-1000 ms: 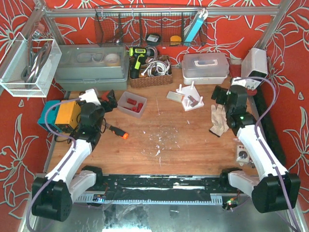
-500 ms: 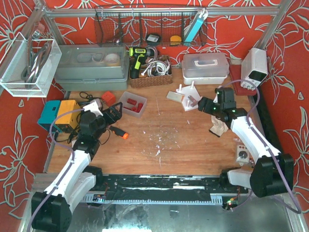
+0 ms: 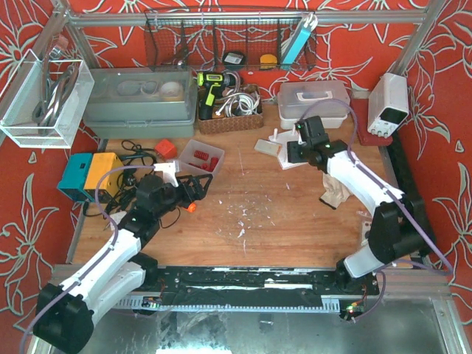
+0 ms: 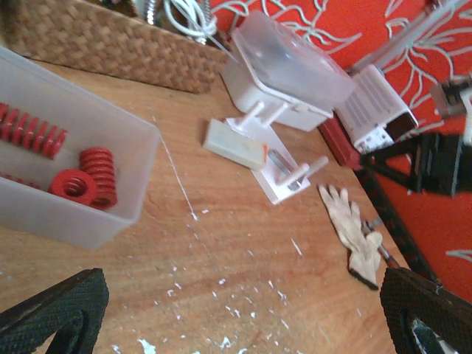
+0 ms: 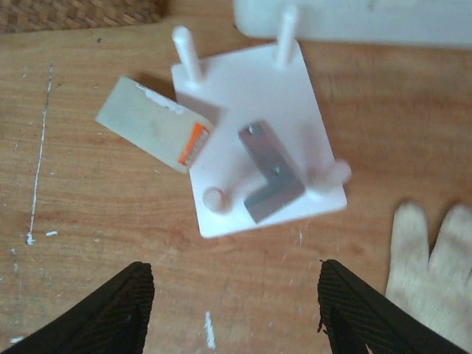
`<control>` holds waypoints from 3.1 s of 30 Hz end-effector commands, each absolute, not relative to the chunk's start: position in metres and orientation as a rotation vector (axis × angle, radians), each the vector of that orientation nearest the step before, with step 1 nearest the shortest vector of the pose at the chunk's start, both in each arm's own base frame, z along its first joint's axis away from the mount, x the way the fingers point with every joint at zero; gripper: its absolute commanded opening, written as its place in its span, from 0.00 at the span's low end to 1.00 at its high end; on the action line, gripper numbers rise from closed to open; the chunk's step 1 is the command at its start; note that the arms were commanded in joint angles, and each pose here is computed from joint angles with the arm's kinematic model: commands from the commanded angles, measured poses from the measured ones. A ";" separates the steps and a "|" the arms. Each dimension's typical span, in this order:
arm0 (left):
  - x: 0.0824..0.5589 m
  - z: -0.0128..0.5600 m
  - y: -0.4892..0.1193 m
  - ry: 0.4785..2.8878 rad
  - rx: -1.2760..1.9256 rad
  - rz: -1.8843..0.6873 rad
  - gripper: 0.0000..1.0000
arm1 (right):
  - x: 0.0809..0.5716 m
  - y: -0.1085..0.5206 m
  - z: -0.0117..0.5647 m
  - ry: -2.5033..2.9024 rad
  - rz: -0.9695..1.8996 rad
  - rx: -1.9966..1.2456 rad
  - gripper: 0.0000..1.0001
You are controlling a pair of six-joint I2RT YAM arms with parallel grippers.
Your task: Install the large spring
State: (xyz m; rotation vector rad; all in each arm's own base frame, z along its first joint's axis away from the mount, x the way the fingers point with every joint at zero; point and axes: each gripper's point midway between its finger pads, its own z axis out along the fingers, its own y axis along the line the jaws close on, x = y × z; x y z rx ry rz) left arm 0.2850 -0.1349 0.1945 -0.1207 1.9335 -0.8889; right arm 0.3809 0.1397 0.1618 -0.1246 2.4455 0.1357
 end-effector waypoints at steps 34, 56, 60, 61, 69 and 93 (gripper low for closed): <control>0.258 0.182 -0.145 1.826 0.058 -0.781 1.00 | 0.465 0.227 0.068 2.379 -0.146 -1.149 0.86; 0.256 0.185 -0.145 1.810 0.058 -0.794 1.00 | 0.483 0.218 0.037 2.413 -0.230 -1.159 0.79; 0.256 0.185 -0.145 1.809 0.054 -0.794 1.00 | 0.482 0.219 0.042 2.407 -0.221 -1.163 0.67; 0.256 0.184 -0.145 1.811 0.054 -0.795 1.00 | 0.482 0.219 0.044 2.405 -0.218 -1.162 0.64; 0.257 0.182 -0.146 1.819 0.052 -0.801 1.00 | 0.481 0.234 0.076 2.344 -0.182 -1.124 0.47; 0.257 0.179 -0.146 1.829 0.049 -0.796 1.00 | 0.499 0.317 0.067 2.392 0.010 -0.929 0.44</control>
